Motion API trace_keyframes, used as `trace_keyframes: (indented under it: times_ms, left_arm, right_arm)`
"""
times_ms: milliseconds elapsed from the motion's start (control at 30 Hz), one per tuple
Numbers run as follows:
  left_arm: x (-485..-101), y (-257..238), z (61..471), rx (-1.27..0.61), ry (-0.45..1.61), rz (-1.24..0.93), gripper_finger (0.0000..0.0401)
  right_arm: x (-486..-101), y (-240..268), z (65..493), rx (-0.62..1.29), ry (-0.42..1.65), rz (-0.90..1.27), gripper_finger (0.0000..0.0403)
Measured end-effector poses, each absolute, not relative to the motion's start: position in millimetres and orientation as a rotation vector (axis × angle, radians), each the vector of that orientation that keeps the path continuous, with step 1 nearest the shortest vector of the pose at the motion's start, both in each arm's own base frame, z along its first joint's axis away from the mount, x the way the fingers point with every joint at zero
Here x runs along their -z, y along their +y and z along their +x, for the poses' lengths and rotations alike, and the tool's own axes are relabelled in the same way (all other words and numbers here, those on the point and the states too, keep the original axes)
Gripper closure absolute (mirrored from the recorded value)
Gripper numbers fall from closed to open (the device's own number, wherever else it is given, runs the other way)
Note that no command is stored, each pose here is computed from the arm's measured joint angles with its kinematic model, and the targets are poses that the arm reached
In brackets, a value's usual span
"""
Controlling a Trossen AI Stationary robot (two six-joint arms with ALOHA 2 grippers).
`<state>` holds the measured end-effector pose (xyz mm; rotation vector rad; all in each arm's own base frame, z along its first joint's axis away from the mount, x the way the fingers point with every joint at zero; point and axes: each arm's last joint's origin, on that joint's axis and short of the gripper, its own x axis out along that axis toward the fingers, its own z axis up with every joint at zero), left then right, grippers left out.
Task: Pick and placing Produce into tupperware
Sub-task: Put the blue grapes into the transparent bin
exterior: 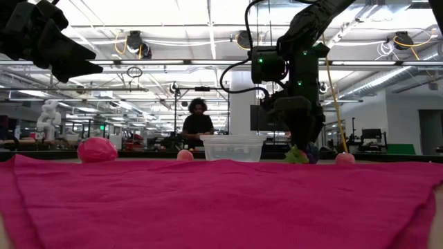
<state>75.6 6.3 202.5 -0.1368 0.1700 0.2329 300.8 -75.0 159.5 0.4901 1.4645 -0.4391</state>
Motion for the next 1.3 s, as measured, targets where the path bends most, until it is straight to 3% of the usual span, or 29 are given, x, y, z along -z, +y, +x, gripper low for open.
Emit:
trace_keyframes:
  times_ms: [733,933,1300]
  left_arm:
    - [-203,6,76,-0.233,0.17,-0.137,0.013]
    - [-203,6,76,-0.233,0.169,-0.137,0.013]
    - [-203,6,76,-0.233,0.165,-0.139,0.013]
  right_arm:
    - [-167,-86,296,0.467,1.433,0.512,0.0179]
    - [-192,-85,290,0.451,1.348,0.498,0.0179]
    - [-274,-75,305,0.357,1.069,0.413,0.0179]
